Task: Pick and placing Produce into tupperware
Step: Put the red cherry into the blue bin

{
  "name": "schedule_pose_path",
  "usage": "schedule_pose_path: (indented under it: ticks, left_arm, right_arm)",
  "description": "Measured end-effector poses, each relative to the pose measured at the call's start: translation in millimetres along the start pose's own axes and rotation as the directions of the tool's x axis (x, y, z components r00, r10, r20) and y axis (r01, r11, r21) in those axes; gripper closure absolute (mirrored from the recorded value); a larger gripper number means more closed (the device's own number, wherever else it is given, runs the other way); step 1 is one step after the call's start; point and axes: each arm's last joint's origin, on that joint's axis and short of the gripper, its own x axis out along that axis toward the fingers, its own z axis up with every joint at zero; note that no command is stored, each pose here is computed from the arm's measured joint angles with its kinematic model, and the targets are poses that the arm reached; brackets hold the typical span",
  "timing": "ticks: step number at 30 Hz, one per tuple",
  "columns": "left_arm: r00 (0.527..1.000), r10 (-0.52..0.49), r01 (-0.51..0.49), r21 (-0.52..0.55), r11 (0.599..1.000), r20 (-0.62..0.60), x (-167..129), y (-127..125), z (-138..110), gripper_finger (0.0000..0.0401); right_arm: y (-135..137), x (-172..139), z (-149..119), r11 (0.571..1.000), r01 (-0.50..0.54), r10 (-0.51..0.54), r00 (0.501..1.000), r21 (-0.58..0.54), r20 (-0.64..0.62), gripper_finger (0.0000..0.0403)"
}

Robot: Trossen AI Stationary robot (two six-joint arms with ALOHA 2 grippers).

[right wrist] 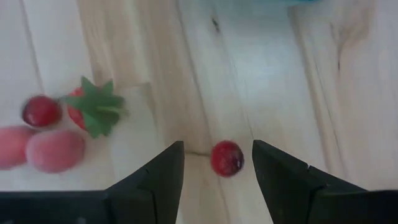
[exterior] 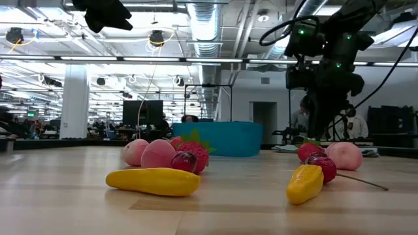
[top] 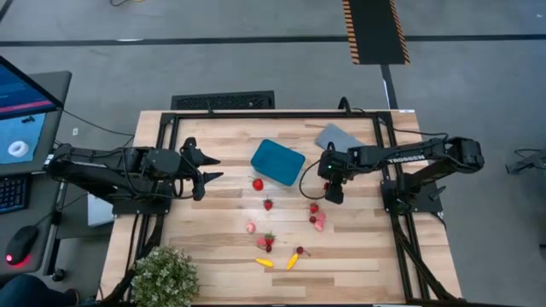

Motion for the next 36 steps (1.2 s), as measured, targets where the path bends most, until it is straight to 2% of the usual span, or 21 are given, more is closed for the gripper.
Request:
schedule_pose_path:
  ticks: [10,16,20,27,30,33,36]
  left_arm:
    - [1.000,-0.022,0.022,-0.003,1.000,0.003,0,-1,1,0.0223]
    - [1.000,-0.023,0.023,-0.004,1.000,0.005,0,-1,1,0.0223]
    - [1.000,-0.026,0.027,-0.015,1.000,0.011,0,-1,1,0.0223]
    - [0.999,-0.049,0.049,-0.036,0.998,-0.005,0,-2,0,0.0223]
    - [0.999,-0.048,0.048,-0.035,0.998,-0.006,0,-2,0,0.0223]
    - [0.999,-0.048,0.048,-0.035,0.998,-0.005,0,-2,0,0.0223]
    - [0.999,-0.048,0.048,-0.035,0.998,-0.005,0,-2,0,0.0223]
  right_arm:
    - [0,1,-2,0.999,-0.012,0.012,1.000,0.041,-0.010,0.0191]
    - [-1,16,-12,0.998,-0.001,0.008,0.995,0.069,-0.094,0.0188]
    - [1,25,-7,0.999,-0.013,0.016,0.997,0.041,-0.076,0.0186]
    - [2,38,-8,0.999,-0.029,0.031,0.992,0.015,-0.119,0.0186]
    - [5,36,-5,0.999,-0.026,0.024,0.995,-0.020,-0.094,0.0187]
    - [8,29,4,0.997,-0.040,0.039,0.999,-0.071,-0.015,0.0188]
    - [11,28,3,0.994,-0.077,0.076,0.997,-0.080,-0.023,0.0188]
